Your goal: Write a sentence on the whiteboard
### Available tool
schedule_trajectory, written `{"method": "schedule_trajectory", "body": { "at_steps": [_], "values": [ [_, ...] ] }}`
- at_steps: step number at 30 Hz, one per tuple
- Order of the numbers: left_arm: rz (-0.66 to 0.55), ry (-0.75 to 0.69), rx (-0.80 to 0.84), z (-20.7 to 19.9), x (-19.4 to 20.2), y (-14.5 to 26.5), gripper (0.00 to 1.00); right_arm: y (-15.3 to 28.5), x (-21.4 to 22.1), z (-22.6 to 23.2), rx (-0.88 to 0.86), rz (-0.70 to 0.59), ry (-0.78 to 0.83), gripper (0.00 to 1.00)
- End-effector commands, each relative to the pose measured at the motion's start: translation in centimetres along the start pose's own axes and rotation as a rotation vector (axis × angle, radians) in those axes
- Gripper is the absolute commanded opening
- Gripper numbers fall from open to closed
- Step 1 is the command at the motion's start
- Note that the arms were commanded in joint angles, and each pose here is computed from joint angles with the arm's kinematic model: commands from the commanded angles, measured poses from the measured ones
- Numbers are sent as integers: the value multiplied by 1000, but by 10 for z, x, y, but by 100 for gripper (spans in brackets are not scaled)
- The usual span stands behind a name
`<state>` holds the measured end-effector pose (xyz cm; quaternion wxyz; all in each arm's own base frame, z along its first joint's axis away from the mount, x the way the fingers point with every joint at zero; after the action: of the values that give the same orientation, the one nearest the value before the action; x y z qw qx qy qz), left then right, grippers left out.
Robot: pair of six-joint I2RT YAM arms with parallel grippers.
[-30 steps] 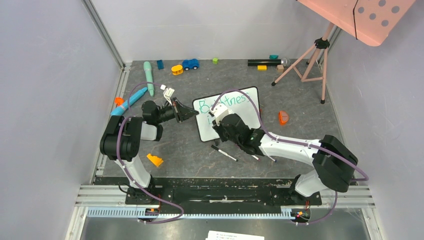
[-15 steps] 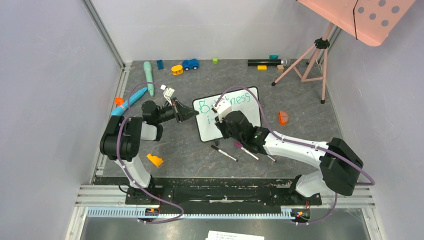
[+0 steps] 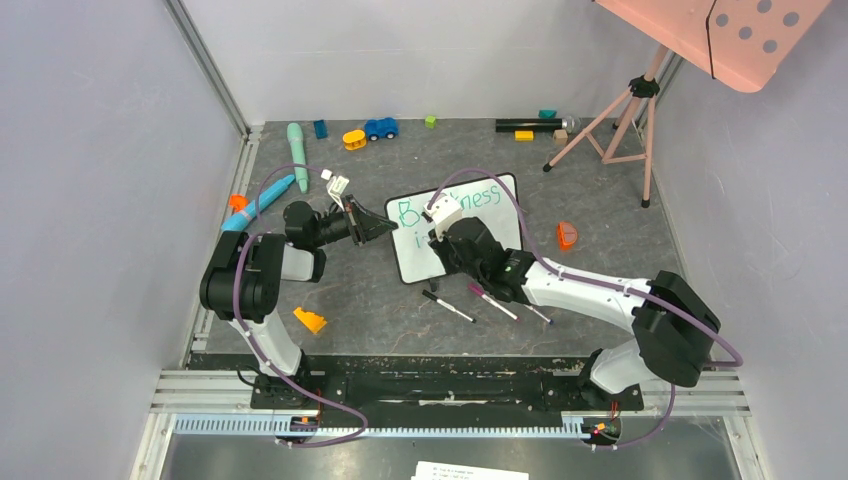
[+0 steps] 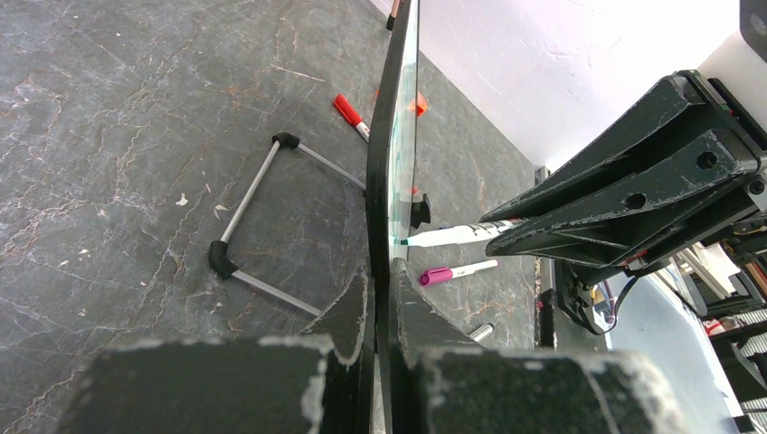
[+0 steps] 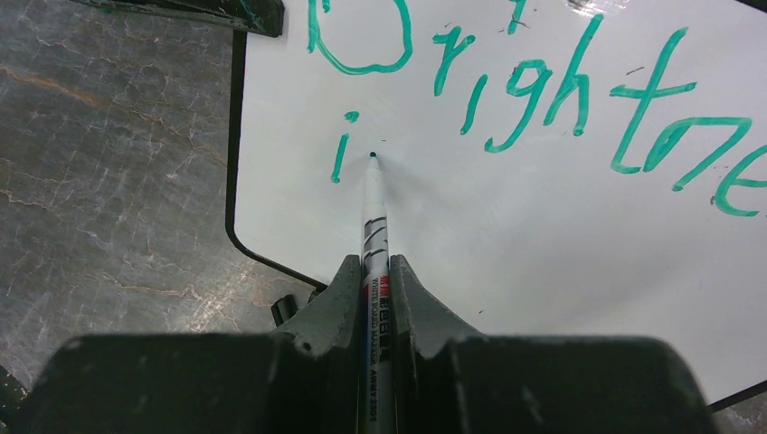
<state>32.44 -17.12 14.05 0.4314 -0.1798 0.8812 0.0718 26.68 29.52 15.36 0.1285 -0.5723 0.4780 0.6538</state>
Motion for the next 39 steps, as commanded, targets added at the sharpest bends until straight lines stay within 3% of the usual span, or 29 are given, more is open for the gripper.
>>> {"method": "schedule_trajectory", "body": {
  "at_steps": [1,18,39],
  "values": [
    [-19,-99,10,1,-9,-1,2,-3,-17,-6,30,-41,-3,0],
    [-18,-98,9,1,-9,-1,2,3,11,-2,-11,0,-22,0],
    [-16,-95,7,2,-9,-1,2,-2,-15,-9,25,-33,-10,0]
  ]
}}
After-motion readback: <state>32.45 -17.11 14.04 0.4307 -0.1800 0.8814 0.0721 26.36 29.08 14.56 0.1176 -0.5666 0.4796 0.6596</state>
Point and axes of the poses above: each gripper's point midway between its finger pads, its own y axis back along the fingers, its own z axis along the line the jaws close on, x = y × z, the point moved 3 cm from there along y, back along the fingers, and after that the axes turned 3 degrees about y, right-handed, at the moved point
